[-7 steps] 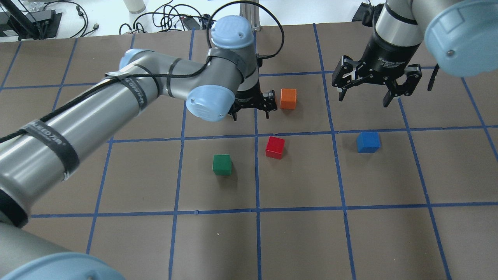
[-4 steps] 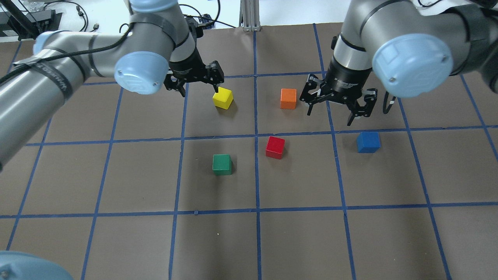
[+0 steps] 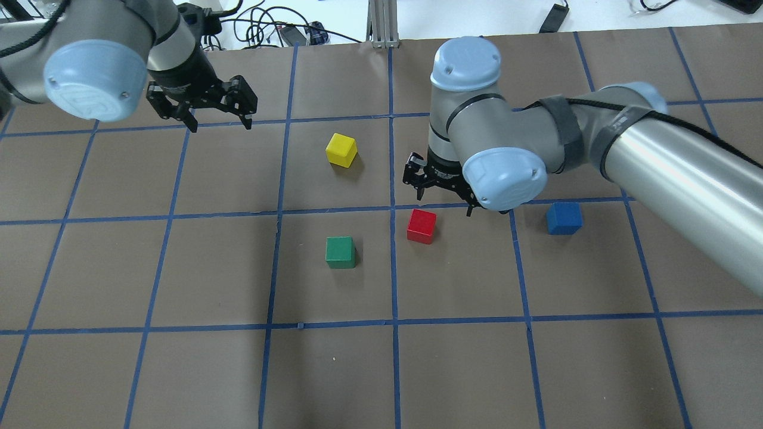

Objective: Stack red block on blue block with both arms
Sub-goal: 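Withdraw the left gripper while the right gripper moves toward the red cube, then lower the right gripper and grasp the red cube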

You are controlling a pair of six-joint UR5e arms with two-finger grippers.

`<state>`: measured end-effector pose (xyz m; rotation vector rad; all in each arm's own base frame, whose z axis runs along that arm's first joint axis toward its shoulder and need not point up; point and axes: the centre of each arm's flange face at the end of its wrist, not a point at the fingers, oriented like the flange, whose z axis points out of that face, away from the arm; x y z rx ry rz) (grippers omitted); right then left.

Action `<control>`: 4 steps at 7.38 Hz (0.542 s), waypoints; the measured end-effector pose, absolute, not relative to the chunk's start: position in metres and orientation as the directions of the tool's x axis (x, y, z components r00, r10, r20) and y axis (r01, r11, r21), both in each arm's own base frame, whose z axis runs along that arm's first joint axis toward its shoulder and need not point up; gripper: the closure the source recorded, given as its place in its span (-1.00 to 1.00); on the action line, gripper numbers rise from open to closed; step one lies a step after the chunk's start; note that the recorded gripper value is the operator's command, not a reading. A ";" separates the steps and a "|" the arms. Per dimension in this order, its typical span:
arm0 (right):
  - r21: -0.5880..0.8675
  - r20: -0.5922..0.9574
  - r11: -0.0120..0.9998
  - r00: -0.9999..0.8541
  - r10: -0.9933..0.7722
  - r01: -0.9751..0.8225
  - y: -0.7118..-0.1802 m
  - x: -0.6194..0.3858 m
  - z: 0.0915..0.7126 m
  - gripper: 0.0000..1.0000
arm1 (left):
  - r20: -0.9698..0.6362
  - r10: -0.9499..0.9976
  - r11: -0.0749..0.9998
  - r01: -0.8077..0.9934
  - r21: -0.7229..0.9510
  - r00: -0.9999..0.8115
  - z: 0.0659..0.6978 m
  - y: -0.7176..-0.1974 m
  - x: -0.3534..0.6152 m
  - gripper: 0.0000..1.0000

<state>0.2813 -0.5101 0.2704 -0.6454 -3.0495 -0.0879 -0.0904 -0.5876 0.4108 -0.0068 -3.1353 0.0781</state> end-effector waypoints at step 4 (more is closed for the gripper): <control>0.035 0.039 0.933 -0.933 0.357 0.358 -0.501 0.319 0.213 -0.96 | -0.006 0.039 0.998 0.039 -0.053 -0.999 0.434 -0.570 -0.070 -1.00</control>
